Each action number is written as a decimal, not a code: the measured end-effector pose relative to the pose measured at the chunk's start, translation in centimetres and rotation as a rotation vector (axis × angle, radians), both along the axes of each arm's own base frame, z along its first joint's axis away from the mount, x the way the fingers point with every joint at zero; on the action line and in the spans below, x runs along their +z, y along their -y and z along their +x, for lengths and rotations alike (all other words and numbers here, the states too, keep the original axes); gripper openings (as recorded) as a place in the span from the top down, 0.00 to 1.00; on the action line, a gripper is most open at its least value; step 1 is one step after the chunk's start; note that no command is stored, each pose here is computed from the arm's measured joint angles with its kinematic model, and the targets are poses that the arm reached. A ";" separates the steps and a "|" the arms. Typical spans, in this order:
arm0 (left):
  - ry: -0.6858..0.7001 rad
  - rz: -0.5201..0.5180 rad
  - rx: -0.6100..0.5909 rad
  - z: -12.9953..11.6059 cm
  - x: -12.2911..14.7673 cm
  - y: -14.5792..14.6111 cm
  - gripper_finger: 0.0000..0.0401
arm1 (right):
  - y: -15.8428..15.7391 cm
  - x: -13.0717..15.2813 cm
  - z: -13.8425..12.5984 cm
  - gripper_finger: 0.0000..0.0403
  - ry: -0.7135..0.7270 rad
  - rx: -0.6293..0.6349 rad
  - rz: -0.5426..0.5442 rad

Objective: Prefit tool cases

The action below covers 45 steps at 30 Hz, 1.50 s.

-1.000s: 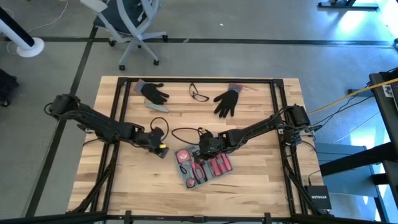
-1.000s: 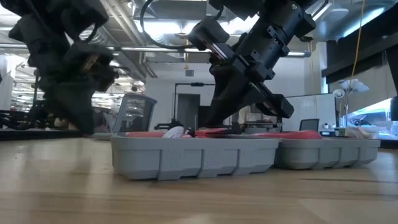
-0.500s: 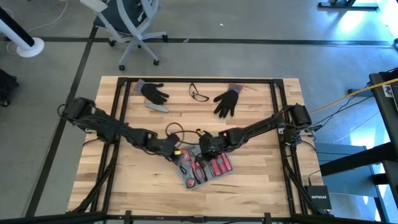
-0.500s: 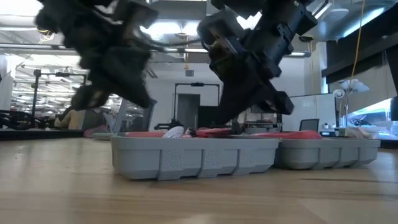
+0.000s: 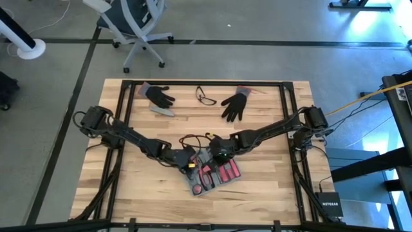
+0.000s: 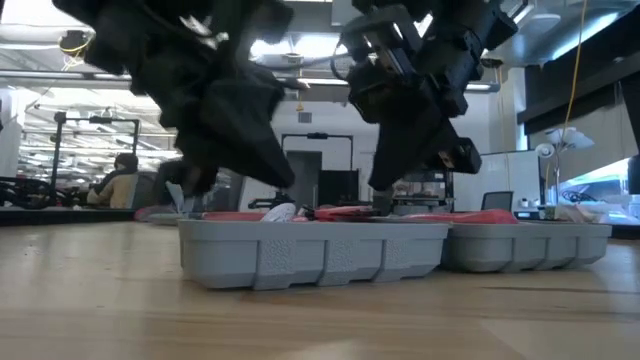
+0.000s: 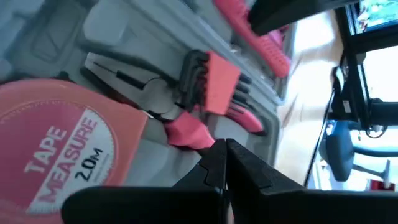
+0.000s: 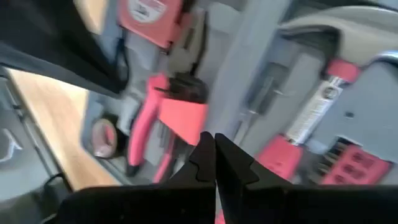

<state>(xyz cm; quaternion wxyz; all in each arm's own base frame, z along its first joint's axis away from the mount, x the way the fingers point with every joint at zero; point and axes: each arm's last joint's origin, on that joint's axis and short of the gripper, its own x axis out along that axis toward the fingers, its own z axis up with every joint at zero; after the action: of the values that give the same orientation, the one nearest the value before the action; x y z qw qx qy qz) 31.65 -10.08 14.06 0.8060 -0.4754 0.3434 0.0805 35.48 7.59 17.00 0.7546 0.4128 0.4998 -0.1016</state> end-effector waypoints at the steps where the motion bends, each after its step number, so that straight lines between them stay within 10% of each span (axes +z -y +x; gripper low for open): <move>1: -0.005 -0.013 -0.007 0.2 -0.4 0.0 1.00 | -0.1 0.0 0.0 1.00 -0.003 -0.023 -0.002; 13: 0.000 -0.048 0.028 1.5 -1.5 -0.3 1.00 | -0.4 -1.2 0.4 1.00 -0.019 -0.101 0.019; 25: -0.266 0.246 0.000 1.1 -1.7 -3.0 1.00 | -0.1 -0.9 0.4 1.00 -0.001 -0.196 -0.037; 45: -0.410 0.406 0.061 -2.3 2.3 -6.2 1.00 | 1.0 -0.1 1.3 1.00 0.109 -0.264 -0.046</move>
<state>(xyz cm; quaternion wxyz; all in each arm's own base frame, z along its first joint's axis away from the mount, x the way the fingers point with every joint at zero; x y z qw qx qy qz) 29.40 -3.92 16.38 0.7958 -0.2881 0.4614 0.2661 36.81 6.55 16.91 0.7700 0.4623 0.3969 -0.1891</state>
